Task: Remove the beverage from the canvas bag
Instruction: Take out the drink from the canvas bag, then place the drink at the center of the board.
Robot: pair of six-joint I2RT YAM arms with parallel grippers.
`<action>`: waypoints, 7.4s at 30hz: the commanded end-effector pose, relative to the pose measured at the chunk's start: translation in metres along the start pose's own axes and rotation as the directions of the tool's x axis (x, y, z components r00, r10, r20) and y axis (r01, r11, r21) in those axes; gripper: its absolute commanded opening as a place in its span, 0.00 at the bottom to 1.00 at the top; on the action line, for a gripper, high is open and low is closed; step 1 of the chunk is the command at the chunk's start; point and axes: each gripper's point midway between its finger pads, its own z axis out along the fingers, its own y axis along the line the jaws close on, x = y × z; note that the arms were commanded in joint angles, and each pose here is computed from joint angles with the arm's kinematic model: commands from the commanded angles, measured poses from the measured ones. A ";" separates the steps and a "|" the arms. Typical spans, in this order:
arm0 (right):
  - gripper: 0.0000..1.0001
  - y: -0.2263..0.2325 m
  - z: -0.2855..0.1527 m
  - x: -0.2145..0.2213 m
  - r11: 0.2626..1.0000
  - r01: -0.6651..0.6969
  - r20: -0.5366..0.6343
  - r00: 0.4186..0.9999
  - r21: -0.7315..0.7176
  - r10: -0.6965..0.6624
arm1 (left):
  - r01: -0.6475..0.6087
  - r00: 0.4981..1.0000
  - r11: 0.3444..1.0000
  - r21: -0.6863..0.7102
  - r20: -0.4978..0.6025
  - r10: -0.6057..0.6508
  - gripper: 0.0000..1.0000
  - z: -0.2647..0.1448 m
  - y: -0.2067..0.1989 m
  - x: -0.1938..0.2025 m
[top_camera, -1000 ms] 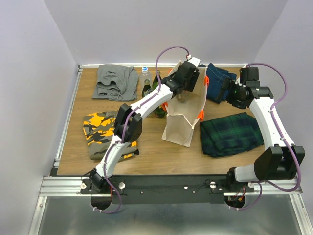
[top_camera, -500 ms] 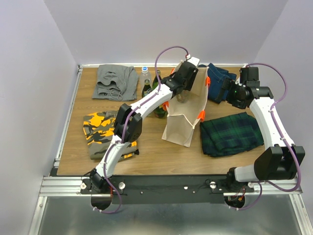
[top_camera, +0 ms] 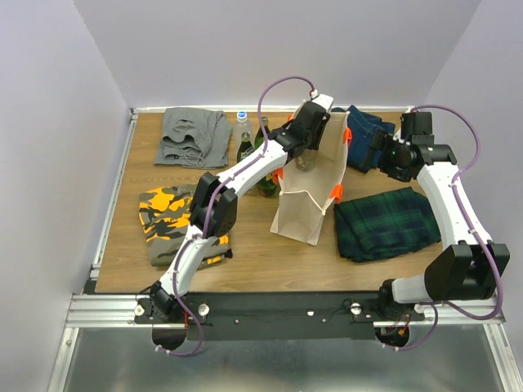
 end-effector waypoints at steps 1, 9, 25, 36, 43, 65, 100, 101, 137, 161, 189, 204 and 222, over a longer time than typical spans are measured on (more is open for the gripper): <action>1.00 -0.004 0.001 -0.002 1.000 0.012 0.009 1.000 0.022 -0.013 | -0.011 0.999 1.000 0.020 0.030 0.011 0.00 -0.010 0.000 -0.014; 1.00 -0.003 0.001 -0.003 1.000 0.009 0.009 1.000 0.017 -0.010 | -0.033 0.997 0.999 0.037 0.072 0.030 0.00 -0.031 0.000 -0.039; 1.00 -0.003 0.001 -0.002 1.000 0.005 0.008 1.000 0.014 -0.005 | -0.052 0.992 0.997 0.064 0.116 0.044 0.00 -0.059 -0.002 -0.064; 1.00 -0.003 0.002 -0.002 1.000 0.005 0.009 1.000 0.016 -0.005 | -0.051 0.990 0.996 0.079 0.132 0.041 0.00 -0.070 -0.004 -0.071; 1.00 -0.003 0.001 -0.002 1.000 0.005 0.010 1.000 0.017 -0.005 | -0.069 0.987 0.990 0.126 0.152 0.050 0.00 -0.077 -0.013 -0.079; 1.00 -0.004 0.001 -0.001 1.000 0.005 0.010 1.000 0.019 -0.005 | -0.114 0.983 0.971 0.209 0.167 0.080 0.00 -0.106 -0.029 -0.090; 1.00 0.000 -0.004 0.000 1.000 -0.004 0.010 1.000 -0.003 0.004 | -0.123 0.983 0.903 0.412 0.178 0.053 0.00 -0.183 -0.056 -0.123; 1.00 -0.001 -0.003 0.002 1.000 -0.004 0.006 1.000 -0.002 0.004 | -0.127 0.981 0.901 0.416 0.184 0.053 0.00 -0.186 -0.057 -0.125; 1.00 -0.001 -0.004 0.003 1.000 -0.006 0.008 1.000 -0.004 0.006 | -0.178 0.945 0.889 0.423 0.325 0.034 0.00 -0.282 -0.043 -0.174; 1.00 0.002 -0.004 0.002 1.000 -0.010 0.003 1.000 -0.014 0.010 | -0.172 0.905 0.930 0.324 0.424 0.020 0.00 -0.339 -0.013 -0.196; 1.00 0.008 -0.006 0.000 0.999 -0.021 0.000 1.000 -0.041 0.022 | -0.174 0.904 0.964 0.199 0.422 0.076 0.00 -0.372 0.023 -0.174; 1.00 0.009 -0.007 -0.001 0.998 -0.027 0.009 1.000 -0.049 0.028 | -0.033 0.866 0.999 0.032 0.500 0.012 0.00 -0.385 0.065 -0.171; 1.00 0.011 0.000 0.001 0.998 -0.026 -0.016 1.000 -0.057 0.025 | 0.044 0.912 0.998 -0.051 0.410 -0.019 0.00 -0.356 0.081 -0.129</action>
